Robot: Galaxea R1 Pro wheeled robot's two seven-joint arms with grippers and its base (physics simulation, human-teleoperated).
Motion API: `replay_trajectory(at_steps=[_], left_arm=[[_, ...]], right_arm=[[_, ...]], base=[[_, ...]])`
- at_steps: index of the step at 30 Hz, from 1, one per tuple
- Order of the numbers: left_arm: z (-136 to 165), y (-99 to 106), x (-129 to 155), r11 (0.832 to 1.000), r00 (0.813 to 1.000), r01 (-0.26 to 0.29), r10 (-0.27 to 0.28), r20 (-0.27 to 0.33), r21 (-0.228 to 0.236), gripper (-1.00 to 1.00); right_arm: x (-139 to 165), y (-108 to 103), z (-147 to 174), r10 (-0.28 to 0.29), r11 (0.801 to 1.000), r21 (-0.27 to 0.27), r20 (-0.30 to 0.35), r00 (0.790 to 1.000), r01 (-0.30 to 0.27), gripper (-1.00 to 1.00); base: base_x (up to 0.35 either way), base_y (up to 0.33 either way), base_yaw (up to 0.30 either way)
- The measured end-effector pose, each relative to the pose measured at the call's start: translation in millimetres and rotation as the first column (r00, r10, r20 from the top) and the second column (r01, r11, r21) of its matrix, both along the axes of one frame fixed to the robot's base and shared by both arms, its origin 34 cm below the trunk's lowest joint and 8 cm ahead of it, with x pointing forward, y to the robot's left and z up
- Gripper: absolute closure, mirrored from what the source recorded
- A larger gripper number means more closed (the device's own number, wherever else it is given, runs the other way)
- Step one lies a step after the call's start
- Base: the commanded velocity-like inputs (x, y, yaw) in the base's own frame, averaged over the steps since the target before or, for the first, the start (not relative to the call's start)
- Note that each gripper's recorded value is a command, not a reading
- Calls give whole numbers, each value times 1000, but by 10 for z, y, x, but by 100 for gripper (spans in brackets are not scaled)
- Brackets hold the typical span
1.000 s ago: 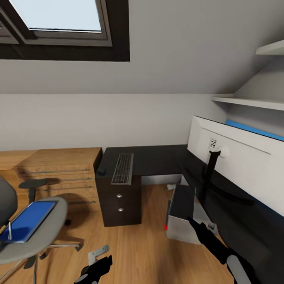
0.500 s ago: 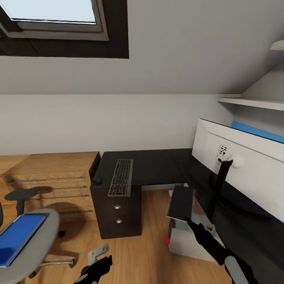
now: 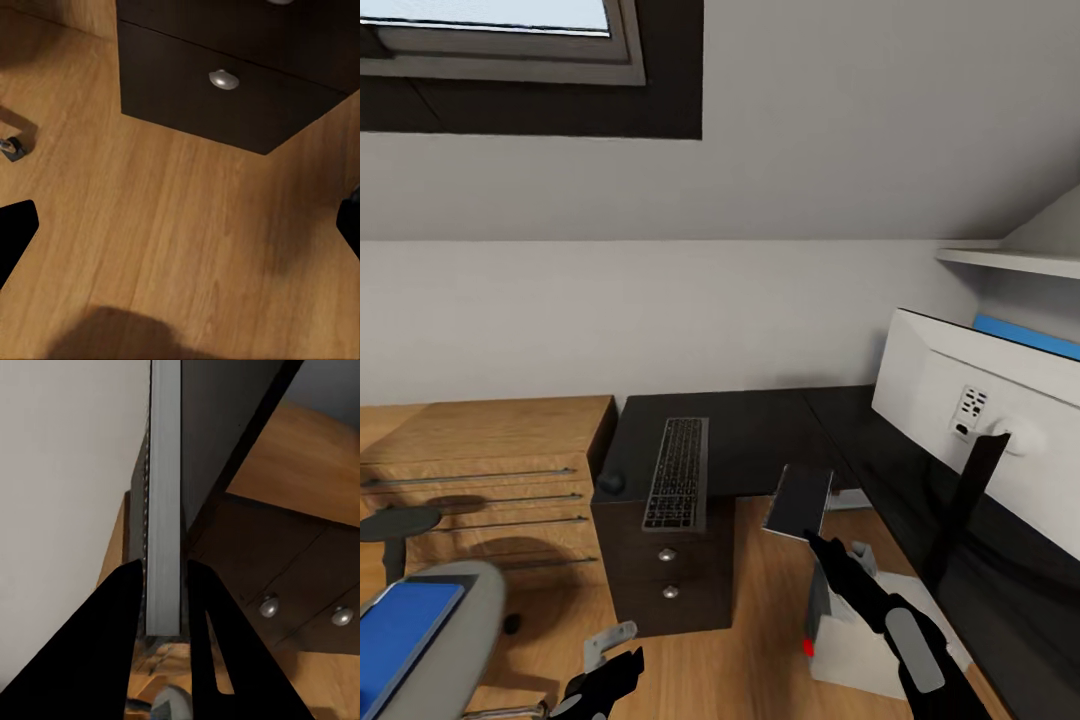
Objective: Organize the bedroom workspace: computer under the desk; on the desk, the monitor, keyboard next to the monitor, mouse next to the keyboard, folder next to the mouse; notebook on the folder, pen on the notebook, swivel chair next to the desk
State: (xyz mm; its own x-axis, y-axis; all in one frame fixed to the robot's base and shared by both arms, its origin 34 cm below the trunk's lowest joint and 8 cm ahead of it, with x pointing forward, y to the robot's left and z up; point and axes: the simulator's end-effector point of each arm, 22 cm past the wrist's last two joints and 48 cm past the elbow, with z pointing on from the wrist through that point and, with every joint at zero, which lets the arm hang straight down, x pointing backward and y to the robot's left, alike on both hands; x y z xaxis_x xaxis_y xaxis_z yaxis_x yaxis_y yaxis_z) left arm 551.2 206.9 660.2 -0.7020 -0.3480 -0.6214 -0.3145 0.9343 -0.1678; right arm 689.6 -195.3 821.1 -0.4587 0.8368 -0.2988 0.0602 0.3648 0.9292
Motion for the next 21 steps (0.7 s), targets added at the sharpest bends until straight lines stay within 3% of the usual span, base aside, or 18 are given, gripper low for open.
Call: replay_trajectory(at_steps=[4,7,12,15,17,21], left_arm=[[-120,41,-99,1000,999,-1,1,-33,11,-100],[-315,186,-275,999,996,-4,7,-86,39,-100],[-406,382,-361,998,994,-7,15,-111,70,-100],[-406,446,-358,997,994,-15,23,-102,79,-100],[-346,508,-279,995,998,-47,51,-43,87,-100],[-331,476,-258,995,999,-44,45,-10,95,-100]], right_arm=[[177,37,155,-8,1000,-3,13,1000,8,100],[360,14,302,-22,1000,-19,17,1000,22,100],[412,-13,290,-34,999,-35,-3,999,34,100],[382,5,170,-33,999,-40,-35,999,32,100],[260,78,-147,-24,999,-35,-110,994,20,100],[209,141,-258,-20,1000,-24,-137,990,17,100]], base=[[34,19,0],[9,5,0],[9,3,0],[116,39,0],[259,101,0],[212,95,0]])
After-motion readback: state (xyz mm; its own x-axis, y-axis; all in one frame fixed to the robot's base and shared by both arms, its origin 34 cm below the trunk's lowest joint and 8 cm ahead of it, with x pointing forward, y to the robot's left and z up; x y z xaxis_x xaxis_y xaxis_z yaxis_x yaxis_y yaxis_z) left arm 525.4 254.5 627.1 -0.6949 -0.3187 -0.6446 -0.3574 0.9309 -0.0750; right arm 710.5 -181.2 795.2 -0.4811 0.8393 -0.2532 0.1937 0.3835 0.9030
